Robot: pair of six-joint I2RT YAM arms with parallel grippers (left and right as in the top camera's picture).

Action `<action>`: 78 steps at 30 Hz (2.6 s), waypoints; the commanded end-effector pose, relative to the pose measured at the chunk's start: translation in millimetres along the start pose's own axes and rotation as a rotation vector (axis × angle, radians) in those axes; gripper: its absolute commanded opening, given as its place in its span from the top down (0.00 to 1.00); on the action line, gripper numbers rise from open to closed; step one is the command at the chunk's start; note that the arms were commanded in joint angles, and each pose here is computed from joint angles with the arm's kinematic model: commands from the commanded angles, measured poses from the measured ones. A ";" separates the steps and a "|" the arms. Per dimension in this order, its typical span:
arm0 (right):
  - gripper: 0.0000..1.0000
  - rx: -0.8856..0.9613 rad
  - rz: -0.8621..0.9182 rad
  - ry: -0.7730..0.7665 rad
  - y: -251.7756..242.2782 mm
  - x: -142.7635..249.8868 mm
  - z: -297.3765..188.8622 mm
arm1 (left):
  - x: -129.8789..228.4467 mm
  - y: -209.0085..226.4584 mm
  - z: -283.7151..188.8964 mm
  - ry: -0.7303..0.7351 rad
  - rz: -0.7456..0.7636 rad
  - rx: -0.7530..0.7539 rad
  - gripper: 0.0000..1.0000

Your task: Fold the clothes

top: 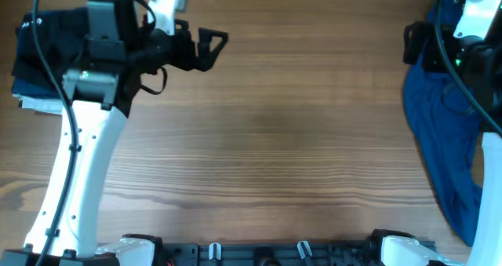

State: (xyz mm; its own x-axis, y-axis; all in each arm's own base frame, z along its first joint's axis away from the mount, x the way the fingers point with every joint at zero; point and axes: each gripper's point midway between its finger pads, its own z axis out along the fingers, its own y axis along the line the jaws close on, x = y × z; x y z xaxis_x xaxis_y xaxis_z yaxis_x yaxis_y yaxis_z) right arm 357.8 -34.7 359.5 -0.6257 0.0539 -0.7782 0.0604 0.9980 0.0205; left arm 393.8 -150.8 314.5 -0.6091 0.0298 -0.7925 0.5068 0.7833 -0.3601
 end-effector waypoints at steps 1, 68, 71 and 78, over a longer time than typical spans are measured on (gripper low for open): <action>0.00 0.011 0.006 0.012 -1.7 1.4 4.5 | 13.0 -23.5 9.5 0.050 -0.015 0.028 0.00; 0.00 0.011 0.007 0.022 -2.0 2.6 8.6 | 202.4 75.9 -87.1 -0.555 -0.003 -0.418 0.00; 0.00 0.011 0.007 0.022 -2.0 2.6 8.6 | 203.5 74.7 -90.5 -0.564 -0.001 -0.424 0.00; 0.00 0.011 0.007 0.022 -2.0 2.6 8.6 | 211.1 81.5 -91.7 -0.600 0.004 -0.456 0.00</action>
State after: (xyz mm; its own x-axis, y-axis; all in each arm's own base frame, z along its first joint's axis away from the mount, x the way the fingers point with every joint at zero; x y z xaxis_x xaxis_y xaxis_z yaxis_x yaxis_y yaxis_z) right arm 360.4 -35.0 354.2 -0.6388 0.0575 -0.7672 0.0620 0.9978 0.0231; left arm 250.6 -29.3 176.5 -0.1169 -0.1984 -0.9731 0.1540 0.9644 -0.2151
